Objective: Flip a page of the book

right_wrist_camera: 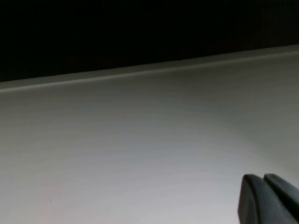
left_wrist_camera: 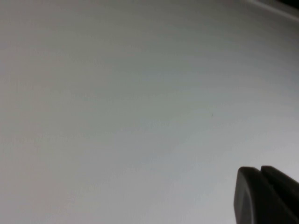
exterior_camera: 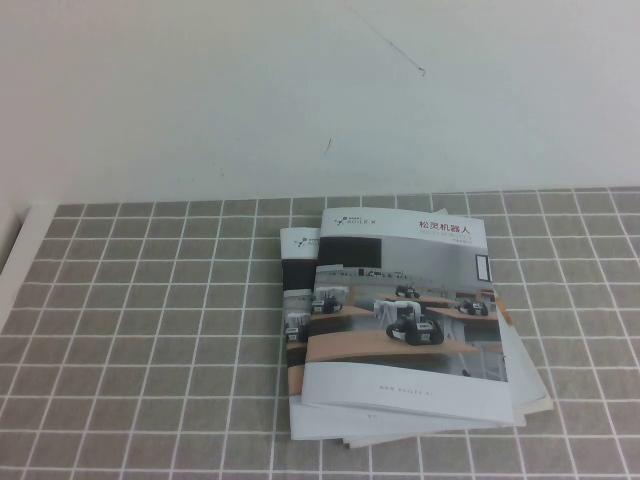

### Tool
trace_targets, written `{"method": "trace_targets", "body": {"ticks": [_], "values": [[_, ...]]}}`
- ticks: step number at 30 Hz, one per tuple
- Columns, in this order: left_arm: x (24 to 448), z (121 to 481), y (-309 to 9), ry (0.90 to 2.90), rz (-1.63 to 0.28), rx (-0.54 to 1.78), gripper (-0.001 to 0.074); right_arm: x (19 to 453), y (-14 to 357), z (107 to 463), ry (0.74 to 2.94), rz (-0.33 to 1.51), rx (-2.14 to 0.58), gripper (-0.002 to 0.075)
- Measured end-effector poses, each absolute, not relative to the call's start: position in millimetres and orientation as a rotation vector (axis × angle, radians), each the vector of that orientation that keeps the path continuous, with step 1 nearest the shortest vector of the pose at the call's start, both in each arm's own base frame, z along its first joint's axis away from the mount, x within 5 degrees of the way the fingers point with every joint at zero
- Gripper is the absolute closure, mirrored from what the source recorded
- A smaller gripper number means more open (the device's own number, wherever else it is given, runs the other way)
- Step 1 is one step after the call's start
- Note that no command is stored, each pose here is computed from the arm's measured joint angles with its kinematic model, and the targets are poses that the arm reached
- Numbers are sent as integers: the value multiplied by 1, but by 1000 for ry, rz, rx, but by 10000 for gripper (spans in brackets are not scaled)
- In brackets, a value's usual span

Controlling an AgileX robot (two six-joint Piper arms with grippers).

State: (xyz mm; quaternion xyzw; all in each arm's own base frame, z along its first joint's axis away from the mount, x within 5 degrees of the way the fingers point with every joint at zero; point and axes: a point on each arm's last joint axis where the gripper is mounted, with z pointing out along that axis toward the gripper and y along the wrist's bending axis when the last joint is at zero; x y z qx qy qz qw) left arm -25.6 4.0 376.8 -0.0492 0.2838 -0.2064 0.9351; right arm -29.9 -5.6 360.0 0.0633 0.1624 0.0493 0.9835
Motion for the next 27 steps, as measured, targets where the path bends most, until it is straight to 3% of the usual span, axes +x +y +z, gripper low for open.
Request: {"method": "trace_targets", "body": {"ticks": [6,11,15,19,23,27], "values": [[-65,442,4,522,-285,-22,738,-67,-3,430,428,209,166,727],[-34,464,3,814,-154,3,738,-37,2,463,765,211,154,727],[21,452,3,1240,-104,-35,738,12,2,467,1064,144,120,727],[65,419,2,1660,-127,-145,738,56,3,448,1377,73,58,727],[82,399,1,1888,-167,-249,738,83,2,426,1643,46,19,727],[94,393,0,1959,-158,-268,738,103,3,419,1718,97,38,727]]}}
